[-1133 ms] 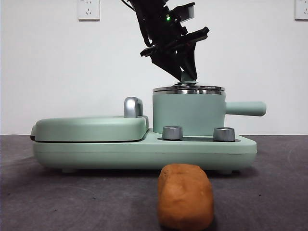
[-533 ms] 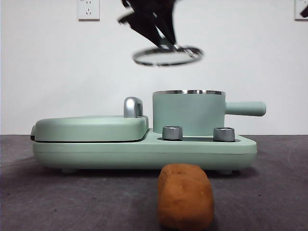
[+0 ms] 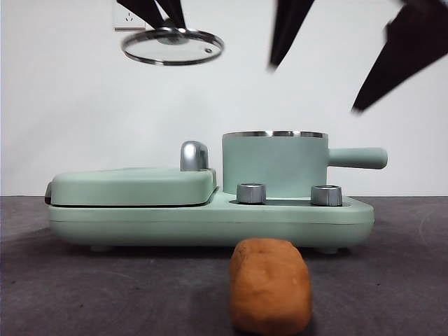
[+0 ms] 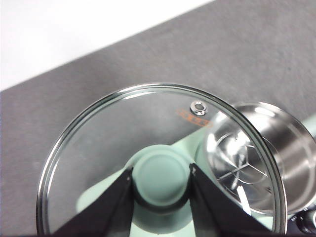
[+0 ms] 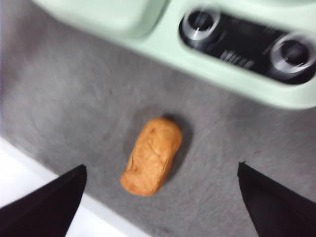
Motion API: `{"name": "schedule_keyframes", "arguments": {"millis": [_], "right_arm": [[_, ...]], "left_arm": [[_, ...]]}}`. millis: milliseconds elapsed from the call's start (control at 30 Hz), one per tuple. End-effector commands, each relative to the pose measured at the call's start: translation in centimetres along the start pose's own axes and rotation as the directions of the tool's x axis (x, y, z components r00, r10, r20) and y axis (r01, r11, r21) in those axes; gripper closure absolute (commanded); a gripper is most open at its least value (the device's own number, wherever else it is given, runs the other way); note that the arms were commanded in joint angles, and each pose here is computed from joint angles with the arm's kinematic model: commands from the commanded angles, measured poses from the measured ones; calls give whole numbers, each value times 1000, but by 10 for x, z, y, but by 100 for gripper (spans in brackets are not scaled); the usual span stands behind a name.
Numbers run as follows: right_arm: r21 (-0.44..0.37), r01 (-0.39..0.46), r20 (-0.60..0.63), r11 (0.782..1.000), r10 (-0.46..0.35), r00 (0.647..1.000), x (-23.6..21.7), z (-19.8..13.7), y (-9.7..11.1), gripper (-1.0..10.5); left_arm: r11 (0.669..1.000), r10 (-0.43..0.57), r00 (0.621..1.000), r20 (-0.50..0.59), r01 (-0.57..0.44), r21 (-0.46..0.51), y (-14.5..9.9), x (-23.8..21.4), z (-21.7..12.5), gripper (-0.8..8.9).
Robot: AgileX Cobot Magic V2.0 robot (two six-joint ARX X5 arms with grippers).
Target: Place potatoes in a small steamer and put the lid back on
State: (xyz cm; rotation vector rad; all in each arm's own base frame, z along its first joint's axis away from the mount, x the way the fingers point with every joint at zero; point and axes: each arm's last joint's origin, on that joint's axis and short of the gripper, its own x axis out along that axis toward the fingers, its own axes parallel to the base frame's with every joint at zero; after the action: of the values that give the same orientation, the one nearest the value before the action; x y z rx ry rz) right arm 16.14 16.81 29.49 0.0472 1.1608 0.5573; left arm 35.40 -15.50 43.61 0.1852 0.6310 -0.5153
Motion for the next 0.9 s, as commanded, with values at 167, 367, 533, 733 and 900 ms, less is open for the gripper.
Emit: {"name": "schedule_keyframes", "arguments": {"millis": [167, 367, 533, 733, 900], "right_arm": [[-9, 60, -179, 998, -61, 982, 60, 2, 19, 460], [-45, 72, -278, 996, -81, 957, 103, -4, 29, 460], [-56, 76, -327, 996, -90, 941, 127, -8, 32, 460], [-61, 106, -373, 992, -121, 920, 144, -12, 29, 545], [-62, 107, -368, 992, -122, 922, 146, -11, 29, 856]], "left_arm": [[999, 41, 998, 50, -40, -25, 15, -20, 6, 799], [997, 64, 997, 34, -62, -44, 25, -21, 4, 799], [996, 70, 997, 27, -69, -51, 29, -22, 2, 799], [996, 72, 997, 23, -71, -54, 30, -22, 2, 799], [996, 72, 997, 22, -71, -61, 30, -22, 2, 799]]}}
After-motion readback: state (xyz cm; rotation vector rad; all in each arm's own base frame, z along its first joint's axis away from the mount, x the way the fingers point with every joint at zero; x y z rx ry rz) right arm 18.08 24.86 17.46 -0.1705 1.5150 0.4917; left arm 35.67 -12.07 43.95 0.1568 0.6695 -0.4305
